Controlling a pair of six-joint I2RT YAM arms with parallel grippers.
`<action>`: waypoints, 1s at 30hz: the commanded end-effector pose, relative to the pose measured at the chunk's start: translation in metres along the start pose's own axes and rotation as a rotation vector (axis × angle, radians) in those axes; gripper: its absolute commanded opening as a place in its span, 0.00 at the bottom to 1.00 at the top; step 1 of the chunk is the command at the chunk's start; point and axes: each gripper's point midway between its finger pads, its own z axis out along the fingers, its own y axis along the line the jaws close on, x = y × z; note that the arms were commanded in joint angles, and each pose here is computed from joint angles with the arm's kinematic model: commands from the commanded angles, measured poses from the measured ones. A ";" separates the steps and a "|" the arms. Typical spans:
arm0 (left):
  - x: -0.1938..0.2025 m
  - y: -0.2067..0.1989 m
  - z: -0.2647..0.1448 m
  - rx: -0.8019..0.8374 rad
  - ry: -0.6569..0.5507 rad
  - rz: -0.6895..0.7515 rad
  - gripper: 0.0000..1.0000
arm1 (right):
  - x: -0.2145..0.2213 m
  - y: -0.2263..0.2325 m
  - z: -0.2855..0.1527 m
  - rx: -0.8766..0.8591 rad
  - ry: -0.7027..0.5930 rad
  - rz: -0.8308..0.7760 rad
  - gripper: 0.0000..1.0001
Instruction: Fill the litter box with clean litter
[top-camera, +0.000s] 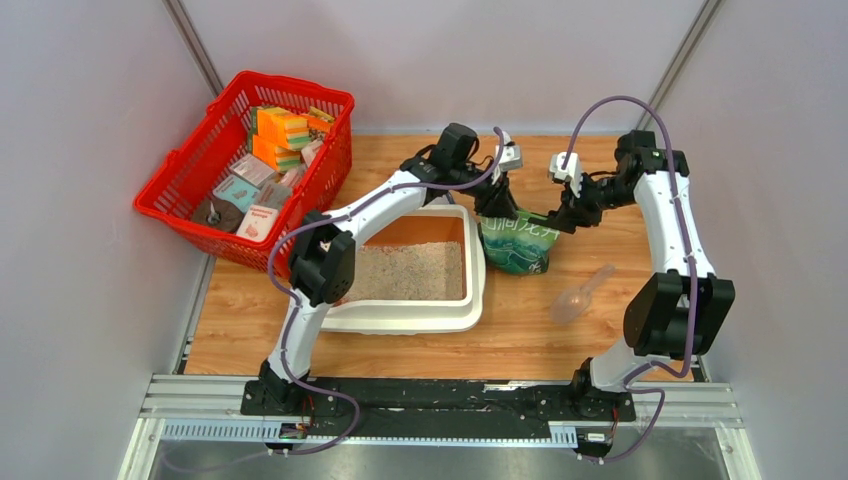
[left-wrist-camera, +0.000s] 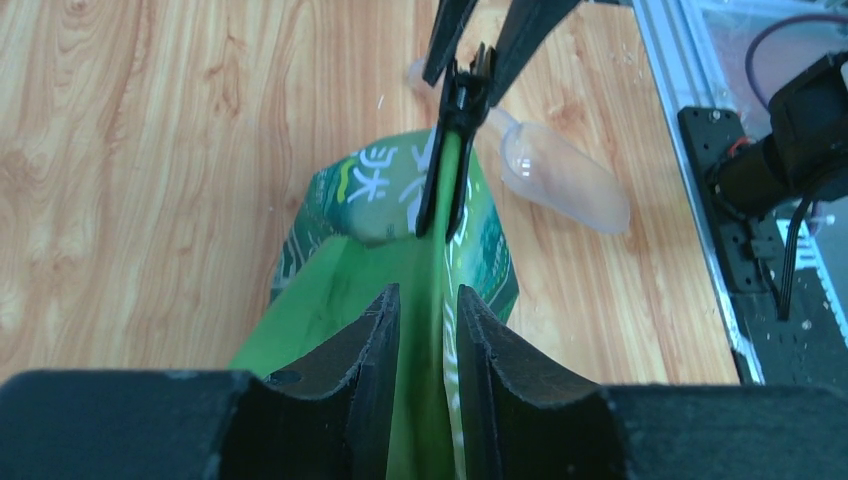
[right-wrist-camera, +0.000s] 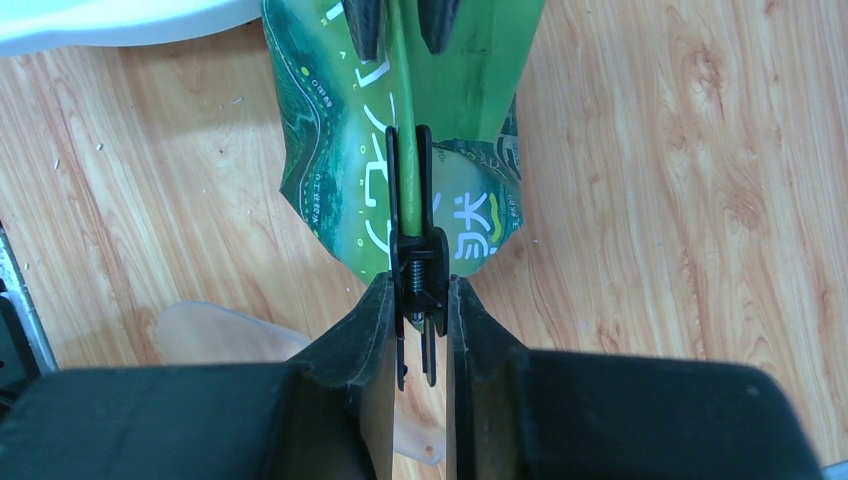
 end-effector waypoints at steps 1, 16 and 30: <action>-0.013 -0.018 -0.030 0.015 0.029 0.087 0.35 | -0.012 0.052 0.000 -0.186 -0.021 0.175 0.00; -0.015 -0.008 -0.036 -0.019 0.051 0.102 0.05 | -0.021 0.052 0.012 -0.207 -0.023 0.140 0.00; -0.026 -0.001 -0.034 -0.045 0.025 0.100 0.00 | -0.023 0.049 0.023 -0.214 -0.014 0.131 0.00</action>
